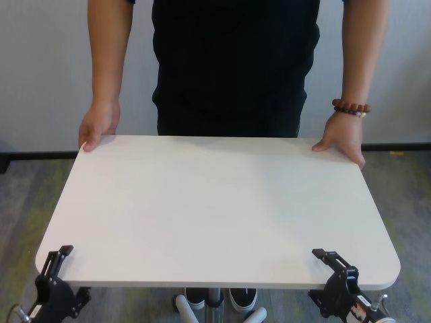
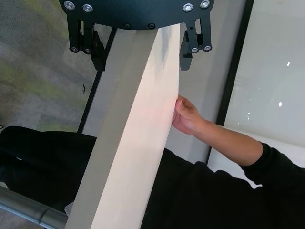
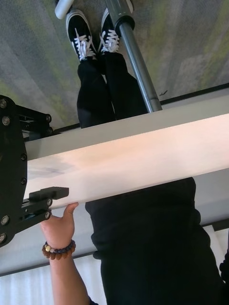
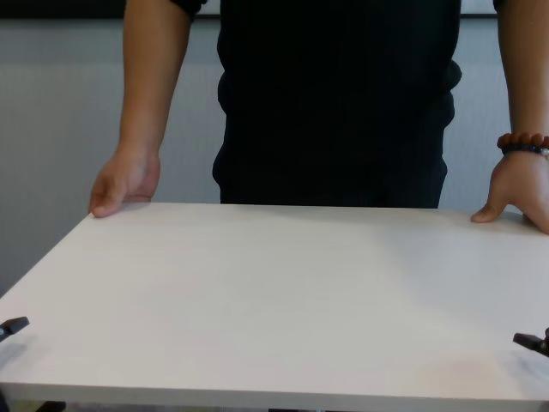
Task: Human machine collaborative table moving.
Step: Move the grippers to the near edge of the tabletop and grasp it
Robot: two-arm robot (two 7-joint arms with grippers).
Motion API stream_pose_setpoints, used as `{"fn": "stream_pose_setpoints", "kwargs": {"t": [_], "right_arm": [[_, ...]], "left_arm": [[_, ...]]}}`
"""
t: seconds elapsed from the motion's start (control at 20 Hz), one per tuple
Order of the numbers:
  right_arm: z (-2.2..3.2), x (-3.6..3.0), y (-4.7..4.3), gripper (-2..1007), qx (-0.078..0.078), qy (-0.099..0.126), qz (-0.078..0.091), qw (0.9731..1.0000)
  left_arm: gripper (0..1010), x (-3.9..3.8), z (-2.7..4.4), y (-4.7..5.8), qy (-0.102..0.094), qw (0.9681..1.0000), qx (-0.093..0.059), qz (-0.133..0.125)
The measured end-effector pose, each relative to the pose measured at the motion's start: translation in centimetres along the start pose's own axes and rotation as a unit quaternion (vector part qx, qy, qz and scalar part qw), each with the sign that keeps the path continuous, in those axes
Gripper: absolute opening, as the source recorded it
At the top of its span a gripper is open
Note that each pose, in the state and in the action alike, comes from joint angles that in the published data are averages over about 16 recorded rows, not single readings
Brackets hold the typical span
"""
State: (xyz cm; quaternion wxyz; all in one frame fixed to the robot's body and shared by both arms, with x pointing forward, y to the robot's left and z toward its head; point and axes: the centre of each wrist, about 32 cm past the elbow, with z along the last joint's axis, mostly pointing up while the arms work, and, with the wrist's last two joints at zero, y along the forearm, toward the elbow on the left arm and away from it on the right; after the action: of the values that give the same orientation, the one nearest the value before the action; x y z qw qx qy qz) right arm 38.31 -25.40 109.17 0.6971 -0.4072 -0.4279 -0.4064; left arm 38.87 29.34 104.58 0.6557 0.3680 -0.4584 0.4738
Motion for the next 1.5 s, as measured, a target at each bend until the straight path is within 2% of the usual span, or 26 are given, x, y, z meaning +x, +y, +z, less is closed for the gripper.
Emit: {"fn": "stream_pose_setpoints", "kwargs": {"t": [0.3, 0.6, 1.15, 1.5], "right_arm": [[0.0, -0.01, 0.0, 428, 0.0, 0.0, 0.0, 1.0], [-0.01, -0.01, -0.01, 326, 0.0, -0.001, 0.0, 1.0], [-0.01, -0.01, -0.01, 295, 0.0, -0.001, 0.0, 1.0], [-0.01, 0.0, -0.01, 295, 0.0, -0.001, 0.0, 1.0]], "left_arm": [[1000, 0.0, 0.0, 0.0, 0.0, 1.0, 0.0, 0.0], [1000, 0.0, 0.0, 0.0, -0.001, 1.0, 0.0, 0.0], [993, 0.0, 0.0, -0.01, -0.001, 1.0, 0.0, 0.0], [925, 0.0, -0.01, -0.01, -0.001, 1.0, 0.0, 0.0]]}}
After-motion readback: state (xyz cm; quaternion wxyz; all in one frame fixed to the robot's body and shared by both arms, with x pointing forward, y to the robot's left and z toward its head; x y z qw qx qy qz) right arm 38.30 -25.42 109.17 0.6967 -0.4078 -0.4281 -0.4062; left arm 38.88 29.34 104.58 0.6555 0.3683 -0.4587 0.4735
